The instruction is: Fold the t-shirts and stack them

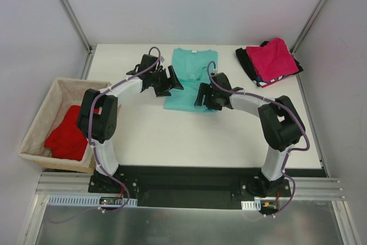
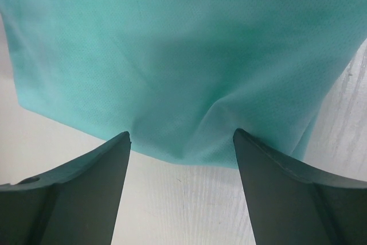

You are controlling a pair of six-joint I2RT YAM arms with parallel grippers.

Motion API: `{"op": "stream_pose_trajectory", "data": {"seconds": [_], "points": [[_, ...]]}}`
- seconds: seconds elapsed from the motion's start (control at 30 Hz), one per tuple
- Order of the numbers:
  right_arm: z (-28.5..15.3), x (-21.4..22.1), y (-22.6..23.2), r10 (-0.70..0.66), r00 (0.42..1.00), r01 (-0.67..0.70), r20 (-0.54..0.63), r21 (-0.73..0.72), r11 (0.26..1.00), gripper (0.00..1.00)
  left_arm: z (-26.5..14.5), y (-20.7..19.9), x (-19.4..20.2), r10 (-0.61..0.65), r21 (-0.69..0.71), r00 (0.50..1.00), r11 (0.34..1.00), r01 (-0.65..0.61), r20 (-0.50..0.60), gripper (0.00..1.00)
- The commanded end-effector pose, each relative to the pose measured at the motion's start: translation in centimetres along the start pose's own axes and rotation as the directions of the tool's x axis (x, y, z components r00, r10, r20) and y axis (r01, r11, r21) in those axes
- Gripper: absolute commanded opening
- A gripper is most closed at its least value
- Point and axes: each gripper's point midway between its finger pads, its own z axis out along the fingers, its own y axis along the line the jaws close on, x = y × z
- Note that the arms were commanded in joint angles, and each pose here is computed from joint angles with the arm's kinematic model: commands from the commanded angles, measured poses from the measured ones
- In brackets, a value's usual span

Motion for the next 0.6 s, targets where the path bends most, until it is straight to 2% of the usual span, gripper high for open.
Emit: {"op": "stream_pose_trajectory", "data": {"seconds": [0.0,0.57], "points": [[-0.9,1.7,-1.8,0.015,0.999,-0.012,-0.044,0.062,0.998,0.77,-1.0,-2.6,-0.7,0.013,0.062,1.000,0.998,-0.014,0.024,0.77],[-1.2,1.7,-2.3,0.006,0.999,-0.002,-0.047,0.077,0.997,0.77,-0.1,0.9,3.3,-0.046,-0.004,0.997,0.999,0.046,-0.059,0.76]]}}
